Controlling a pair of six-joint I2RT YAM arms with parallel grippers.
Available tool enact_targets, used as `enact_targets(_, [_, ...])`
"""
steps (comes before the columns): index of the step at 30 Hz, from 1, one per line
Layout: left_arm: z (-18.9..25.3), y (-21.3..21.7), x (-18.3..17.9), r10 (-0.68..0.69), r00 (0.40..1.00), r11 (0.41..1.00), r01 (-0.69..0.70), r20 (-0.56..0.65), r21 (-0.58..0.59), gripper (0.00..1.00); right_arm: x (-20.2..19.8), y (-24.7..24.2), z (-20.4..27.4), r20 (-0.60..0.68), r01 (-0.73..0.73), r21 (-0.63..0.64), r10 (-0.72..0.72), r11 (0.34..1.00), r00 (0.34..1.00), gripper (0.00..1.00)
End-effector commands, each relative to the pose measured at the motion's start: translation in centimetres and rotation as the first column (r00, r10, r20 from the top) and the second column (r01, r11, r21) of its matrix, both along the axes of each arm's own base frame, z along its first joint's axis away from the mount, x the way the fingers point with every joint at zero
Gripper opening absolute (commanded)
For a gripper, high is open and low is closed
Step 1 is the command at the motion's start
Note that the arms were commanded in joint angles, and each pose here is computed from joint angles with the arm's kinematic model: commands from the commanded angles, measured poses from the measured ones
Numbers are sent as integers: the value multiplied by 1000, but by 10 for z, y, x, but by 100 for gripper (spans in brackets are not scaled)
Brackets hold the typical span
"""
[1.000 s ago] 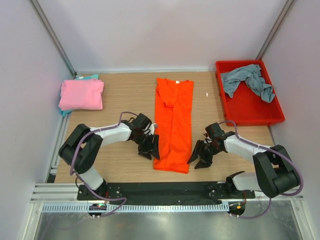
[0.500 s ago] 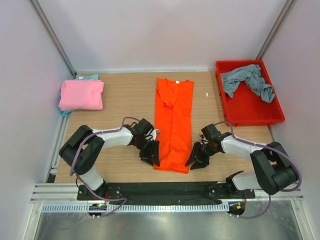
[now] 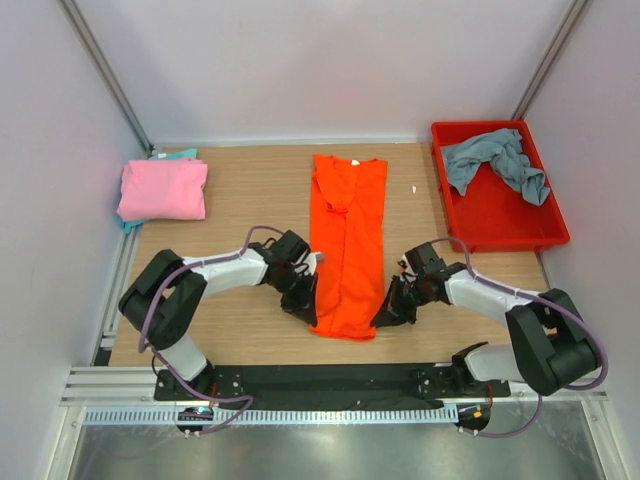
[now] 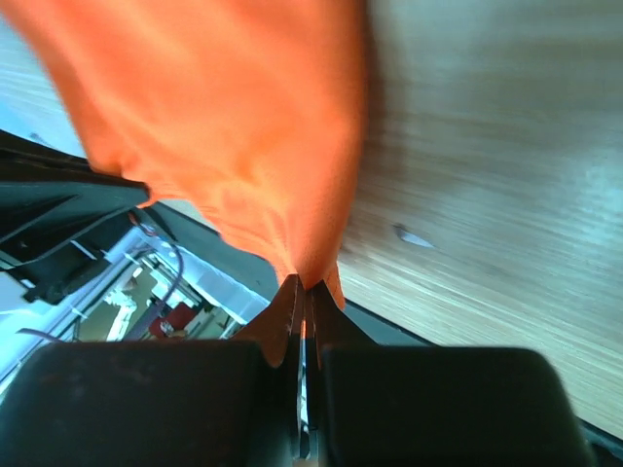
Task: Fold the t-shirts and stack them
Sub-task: Fold the tshirt
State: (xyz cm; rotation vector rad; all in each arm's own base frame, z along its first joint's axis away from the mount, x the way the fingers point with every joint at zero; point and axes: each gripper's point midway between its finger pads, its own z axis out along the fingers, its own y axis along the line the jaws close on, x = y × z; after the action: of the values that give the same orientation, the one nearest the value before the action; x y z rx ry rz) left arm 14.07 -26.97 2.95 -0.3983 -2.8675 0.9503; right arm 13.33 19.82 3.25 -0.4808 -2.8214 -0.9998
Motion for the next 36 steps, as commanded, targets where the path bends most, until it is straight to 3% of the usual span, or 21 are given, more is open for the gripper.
enact_targets(1, [33,-8,29,-37,990,998,45,139,-51,0,34,9,35,144,-7,87,-5,996,990,2])
enact_targets(7, [60,4,71,-19,964,999,30,264,-38,0,84,3,74,290,44,140,-83,989,953,2])
enact_targets(15, [87,0,135,23,948,998,-5,317,-59,0,153,-13,119,491,64,153,-132,986,861,1])
enact_targets(24, [84,-12,211,81,922,996,-59,377,-70,0,234,-24,116,613,31,116,-96,993,784,2])
enact_targets(34, [85,-22,280,139,888,990,-109,438,-92,0,288,-19,87,623,-33,97,-34,995,781,1])
enact_targets(36, [89,-28,293,144,875,989,-108,462,-103,0,302,-18,96,654,-42,103,-36,994,756,1])
